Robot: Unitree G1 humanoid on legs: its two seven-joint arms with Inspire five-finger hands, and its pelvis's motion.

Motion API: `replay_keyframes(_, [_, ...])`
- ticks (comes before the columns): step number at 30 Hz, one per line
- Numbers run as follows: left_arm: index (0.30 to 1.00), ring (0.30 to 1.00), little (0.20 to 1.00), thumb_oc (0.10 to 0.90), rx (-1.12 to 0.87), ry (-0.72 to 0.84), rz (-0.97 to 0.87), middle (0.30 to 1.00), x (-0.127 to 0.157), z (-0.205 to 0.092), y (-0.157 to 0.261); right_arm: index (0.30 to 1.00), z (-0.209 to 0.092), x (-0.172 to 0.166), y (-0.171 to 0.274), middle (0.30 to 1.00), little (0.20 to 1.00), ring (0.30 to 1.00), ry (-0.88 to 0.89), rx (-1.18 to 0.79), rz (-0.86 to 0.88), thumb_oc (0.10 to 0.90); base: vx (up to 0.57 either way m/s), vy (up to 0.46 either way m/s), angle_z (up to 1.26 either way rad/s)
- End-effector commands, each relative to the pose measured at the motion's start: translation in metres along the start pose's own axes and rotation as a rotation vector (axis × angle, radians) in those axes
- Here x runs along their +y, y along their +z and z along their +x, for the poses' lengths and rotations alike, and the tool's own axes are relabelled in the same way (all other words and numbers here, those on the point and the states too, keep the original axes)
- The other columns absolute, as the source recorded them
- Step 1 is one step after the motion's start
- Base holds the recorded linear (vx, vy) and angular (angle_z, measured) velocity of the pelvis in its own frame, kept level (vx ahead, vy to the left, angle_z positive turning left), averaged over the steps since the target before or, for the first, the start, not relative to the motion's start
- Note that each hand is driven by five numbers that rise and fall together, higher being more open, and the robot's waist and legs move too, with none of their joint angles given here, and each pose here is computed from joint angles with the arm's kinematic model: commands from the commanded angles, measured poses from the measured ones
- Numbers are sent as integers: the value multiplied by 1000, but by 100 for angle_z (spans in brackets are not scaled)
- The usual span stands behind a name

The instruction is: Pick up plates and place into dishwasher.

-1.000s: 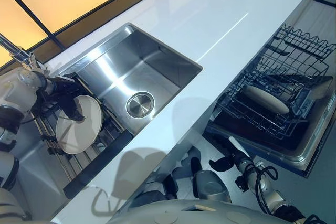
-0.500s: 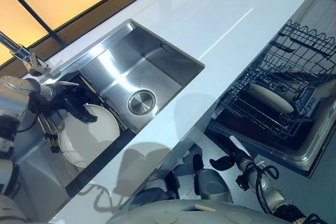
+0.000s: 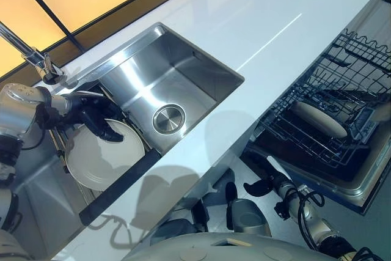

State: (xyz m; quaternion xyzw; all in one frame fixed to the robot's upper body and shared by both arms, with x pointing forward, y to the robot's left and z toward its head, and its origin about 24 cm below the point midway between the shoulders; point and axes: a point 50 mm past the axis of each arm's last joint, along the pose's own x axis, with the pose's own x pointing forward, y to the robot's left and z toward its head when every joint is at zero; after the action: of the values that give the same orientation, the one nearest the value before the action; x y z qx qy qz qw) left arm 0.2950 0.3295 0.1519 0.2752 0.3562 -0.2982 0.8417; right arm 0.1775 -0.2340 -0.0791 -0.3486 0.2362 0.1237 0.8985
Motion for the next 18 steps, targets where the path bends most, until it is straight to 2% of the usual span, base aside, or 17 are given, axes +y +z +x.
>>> replay_keyframes(1, [300, 300, 200, 100, -27, 160, 72, 300, 13, -33, -2, 900, 6, -20, 35, 900, 900, 900, -101, -199, 19, 800, -43, 31, 2])
replay_keyframes(2, [300, 300, 200, 100, -27, 160, 72, 300, 13, -33, -2, 900, 6, -20, 35, 900, 900, 900, -101, -199, 19, 800, -36, 32, 3])
replay_keyframes(4, [300, 300, 200, 100, -85, 360, 127, 300, 26, -46, 11, 900, 6, -24, 43, 900, 900, 900, -140, -224, 57, 800, -38, 40, 4])
replay_keyframes(6, [300, 300, 200, 100, -107, 448, 160, 300, 35, -55, 14, 900, 5, -28, 49, 900, 900, 900, -165, -247, 79, 800, -39, 40, 5])
replay_keyframes(7, [300, 300, 200, 100, -120, 595, 236, 300, 46, -73, 19, 900, 5, -38, 61, 900, 900, 900, -219, -285, 134, 800, -48, 38, 3])
replay_keyframes(10, [300, 300, 200, 100, -102, 731, 385, 300, 53, -91, 24, 900, 2, -51, 76, 900, 900, 900, -282, -344, 159, 800, -54, 40, 2])
replay_keyframes(18, [300, 300, 200, 100, -124, 895, 549, 300, 43, -122, 32, 900, -6, -83, 108, 900, 900, 900, -337, -493, 134, 800, -86, 7, -29])
